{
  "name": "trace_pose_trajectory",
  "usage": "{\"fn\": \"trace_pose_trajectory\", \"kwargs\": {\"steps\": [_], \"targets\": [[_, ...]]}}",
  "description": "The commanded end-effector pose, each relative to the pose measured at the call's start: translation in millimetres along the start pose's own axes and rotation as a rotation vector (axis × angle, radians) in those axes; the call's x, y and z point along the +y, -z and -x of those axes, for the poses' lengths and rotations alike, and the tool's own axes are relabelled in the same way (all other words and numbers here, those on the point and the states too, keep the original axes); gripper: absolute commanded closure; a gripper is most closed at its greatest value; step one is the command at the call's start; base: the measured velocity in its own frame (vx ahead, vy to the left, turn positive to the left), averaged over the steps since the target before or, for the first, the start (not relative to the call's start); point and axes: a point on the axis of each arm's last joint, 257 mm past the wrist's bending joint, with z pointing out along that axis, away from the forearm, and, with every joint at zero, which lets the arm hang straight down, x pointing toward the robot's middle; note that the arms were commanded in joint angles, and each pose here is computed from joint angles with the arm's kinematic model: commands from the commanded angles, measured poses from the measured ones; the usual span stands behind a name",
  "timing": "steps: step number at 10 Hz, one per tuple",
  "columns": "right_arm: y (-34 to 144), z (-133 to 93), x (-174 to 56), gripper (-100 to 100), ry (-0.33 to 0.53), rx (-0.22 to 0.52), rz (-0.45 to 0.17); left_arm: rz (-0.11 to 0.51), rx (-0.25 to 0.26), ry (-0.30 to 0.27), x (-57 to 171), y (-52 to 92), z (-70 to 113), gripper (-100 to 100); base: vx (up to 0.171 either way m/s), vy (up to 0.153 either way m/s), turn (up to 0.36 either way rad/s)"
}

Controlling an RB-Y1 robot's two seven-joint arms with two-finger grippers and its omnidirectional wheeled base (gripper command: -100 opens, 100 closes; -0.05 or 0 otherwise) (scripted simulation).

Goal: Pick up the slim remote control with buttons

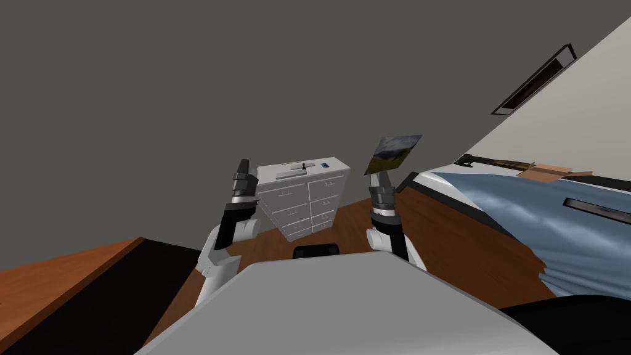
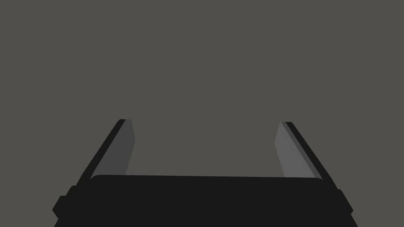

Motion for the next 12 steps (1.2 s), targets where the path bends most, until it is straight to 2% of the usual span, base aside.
{"fn": "trace_pose_trajectory", "kwargs": {"steps": [1,2,3,4,5,6,7,8,9,10,11,12], "targets": [[0.0,0.0,0.0,0,0.0,0.0,0.0,0.011,0.006,-0.001,5.9,-8.7,-1.1,-100,-0.015,-0.013,-0.022],[0.0,0.0,0.0,0,0.0,0.0,0.0,0.054,0.018,-0.013,24.6,-15.3,-0.7,-100,-0.018,-0.017,-0.036],[0.0,0.0,0.0,0,0.0,0.0,0.0,0.039,0.016,-0.008,19.1,-23.2,-1.6,-100,-0.018,-0.012,-0.017],[0.0,0.0,0.0,0,0.0,0.0,0.0,0.083,0.024,-0.021,37.0,-28.9,0.3,-100,-0.019,-0.018,-0.033],[0.0,0.0,0.0,0,0.0,0.0,0.0,0.073,0.022,-0.015,33.2,-38.2,-1.1,-100,-0.019,-0.015,-0.016],[0.0,0.0,0.0,0,0.0,0.0,0.0,0.118,0.027,-0.026,52.1,-44.9,1.7,-100,-0.025,-0.021,-0.034],[0.0,0.0,0.0,0,0.0,0.0,0.0,0.103,0.024,-0.018,45.0,-56.7,0.2,-100,-0.019,-0.017,-0.014],[0.0,0.0,0.0,0,0.0,0.0,0.0,0.145,0.025,-0.028,63.4,-63.9,3.8,-100,-0.021,-0.019,-0.034],[0.0,0.0,0.0,0,0.0,0.0,0.0,0.145,0.024,-0.022,60.0,-72.8,2.6,-100,-0.021,-0.019,-0.011],[0.0,0.0,0.0,0,0.0,0.0,0.0,0.14,0.023,-0.021,58.2,-74.5,2.5,-100,-0.009,-0.009,0.006],[0.0,0.0,0.0,0,0.0,0.0,0.0,0.19,0.021,-0.029,76.3,-81.6,7.1,-100,-0.018,-0.016,-0.02],[0.0,0.0,0.0,0,0.0,0.0,0.0,0.184,0.019,-0.022,72.6,-91.1,5.7,-100,-0.022,-0.017,-0.016]]}}
